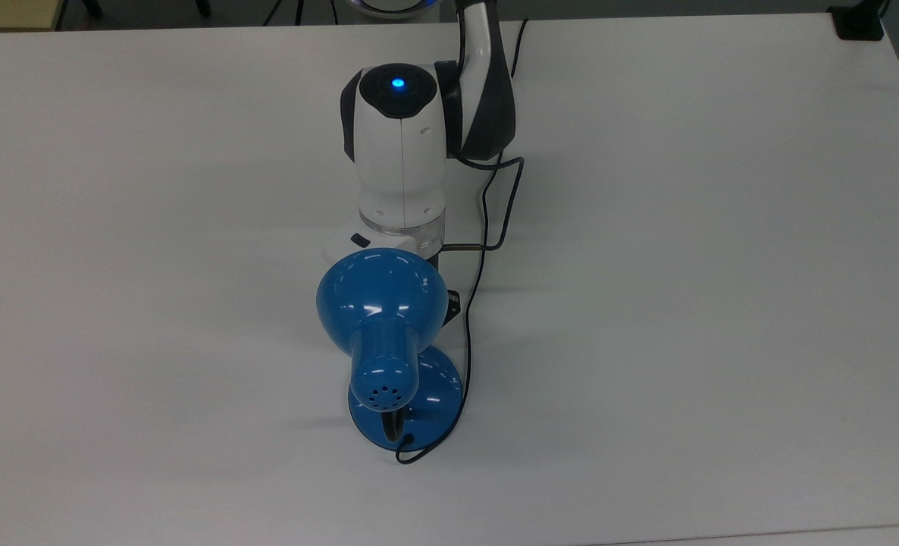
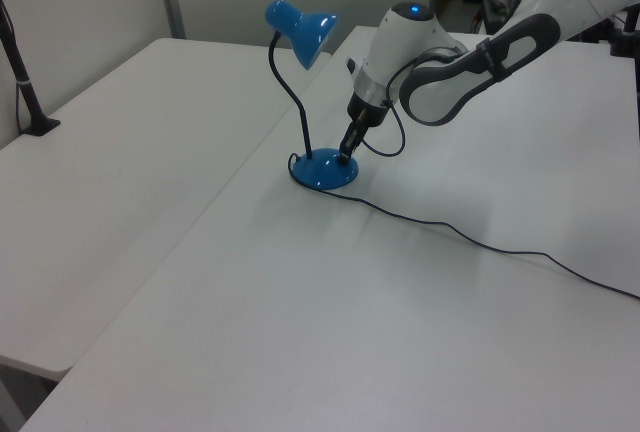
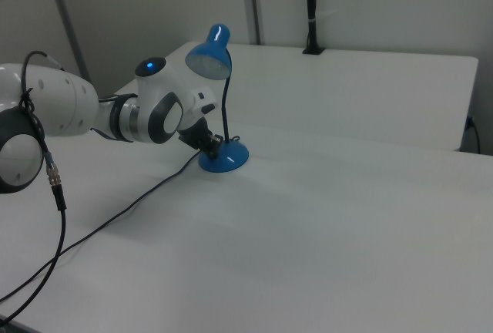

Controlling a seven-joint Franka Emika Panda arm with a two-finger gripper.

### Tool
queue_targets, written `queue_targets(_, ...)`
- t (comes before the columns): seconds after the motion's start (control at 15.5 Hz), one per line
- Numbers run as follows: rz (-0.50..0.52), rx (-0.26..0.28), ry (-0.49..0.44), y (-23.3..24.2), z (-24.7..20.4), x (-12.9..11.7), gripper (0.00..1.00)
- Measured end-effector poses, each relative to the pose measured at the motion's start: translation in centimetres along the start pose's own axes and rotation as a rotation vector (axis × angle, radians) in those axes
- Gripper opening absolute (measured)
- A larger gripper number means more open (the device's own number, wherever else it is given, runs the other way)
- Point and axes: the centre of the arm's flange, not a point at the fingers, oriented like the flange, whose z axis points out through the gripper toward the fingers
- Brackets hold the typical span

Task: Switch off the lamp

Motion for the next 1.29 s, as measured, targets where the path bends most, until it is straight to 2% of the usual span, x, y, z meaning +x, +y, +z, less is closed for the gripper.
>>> queue_targets(1.1,-0.033,-0.013,-0.026,0.4,0.4,-1.6,0.01)
queue_targets(1.23,-0.028,-0.017,-0.065,0.8,0.5,-2.2,0.01)
queue_targets(1.29,-0.021,-0.024,-0.119,1.4,1.0,-3.0,0.01)
